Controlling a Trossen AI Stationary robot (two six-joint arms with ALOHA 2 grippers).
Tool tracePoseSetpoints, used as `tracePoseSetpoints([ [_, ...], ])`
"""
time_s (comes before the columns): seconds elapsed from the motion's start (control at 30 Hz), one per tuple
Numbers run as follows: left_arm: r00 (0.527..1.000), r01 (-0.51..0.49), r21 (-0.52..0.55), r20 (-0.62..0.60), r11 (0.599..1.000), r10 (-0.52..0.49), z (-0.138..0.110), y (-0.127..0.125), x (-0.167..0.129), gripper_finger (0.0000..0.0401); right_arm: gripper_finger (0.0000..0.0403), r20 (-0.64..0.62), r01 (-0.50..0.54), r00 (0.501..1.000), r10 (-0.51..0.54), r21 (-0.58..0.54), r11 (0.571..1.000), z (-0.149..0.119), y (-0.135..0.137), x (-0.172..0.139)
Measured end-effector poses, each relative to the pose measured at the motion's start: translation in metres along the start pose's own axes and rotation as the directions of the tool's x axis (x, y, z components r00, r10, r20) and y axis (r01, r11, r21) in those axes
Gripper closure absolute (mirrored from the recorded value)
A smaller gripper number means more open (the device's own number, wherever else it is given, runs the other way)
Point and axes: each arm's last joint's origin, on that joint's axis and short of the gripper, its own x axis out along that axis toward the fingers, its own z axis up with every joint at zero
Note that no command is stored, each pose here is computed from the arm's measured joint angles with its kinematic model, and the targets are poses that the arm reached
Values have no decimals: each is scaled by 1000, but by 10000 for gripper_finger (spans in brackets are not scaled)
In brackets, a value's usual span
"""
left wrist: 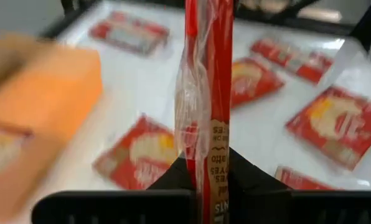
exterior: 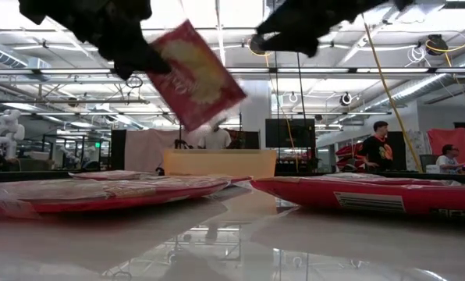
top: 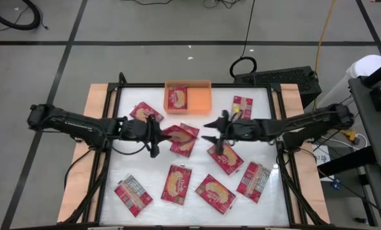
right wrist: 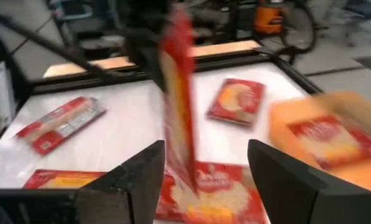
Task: Sort popcorn bags into baskets
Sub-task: Put the red popcorn bag into the orange bin
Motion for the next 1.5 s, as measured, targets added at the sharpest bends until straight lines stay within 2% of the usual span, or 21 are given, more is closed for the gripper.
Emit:
tracePoseSetpoints([
  [0.13,999,30,-2,-10,1000,-30,-1,-2,4,381,183,-40,-4,999,1,-66,998,5,5,32],
  [0.3,996,50,30,-77,998,-48,-8,-2,12,364,183,-55,-89,995,86,-64,994,16,6,64],
  [0.43,992,50,41,-121,998,-45,-13,-2,17,369,186,-98,-124,989,114,-96,988,10,5,84],
  [0.57,991,49,41,-130,998,-44,-15,-2,19,380,211,-118,-156,982,147,-73,985,4,-2,94],
  [0.7,992,48,44,-122,998,-43,-14,-3,19,374,269,-136,-161,979,152,-62,985,3,-8,96],
  [0.9,995,-30,19,-92,999,32,-12,-1,19,327,387,-135,-158,980,144,-103,982,3,-12,96],
  [1.13,997,-64,-7,-41,998,64,-8,0,20,315,400,-143,-126,984,110,-109,986,0,-23,93],
  [1.37,987,-156,-16,-29,988,156,-8,2,19,314,402,-107,-93,991,80,-128,987,13,-38,69],
  [1.5,977,-213,-56,-42,975,211,-10,4,19,314,402,-86,-52,996,40,-146,988,22,-53,53],
])
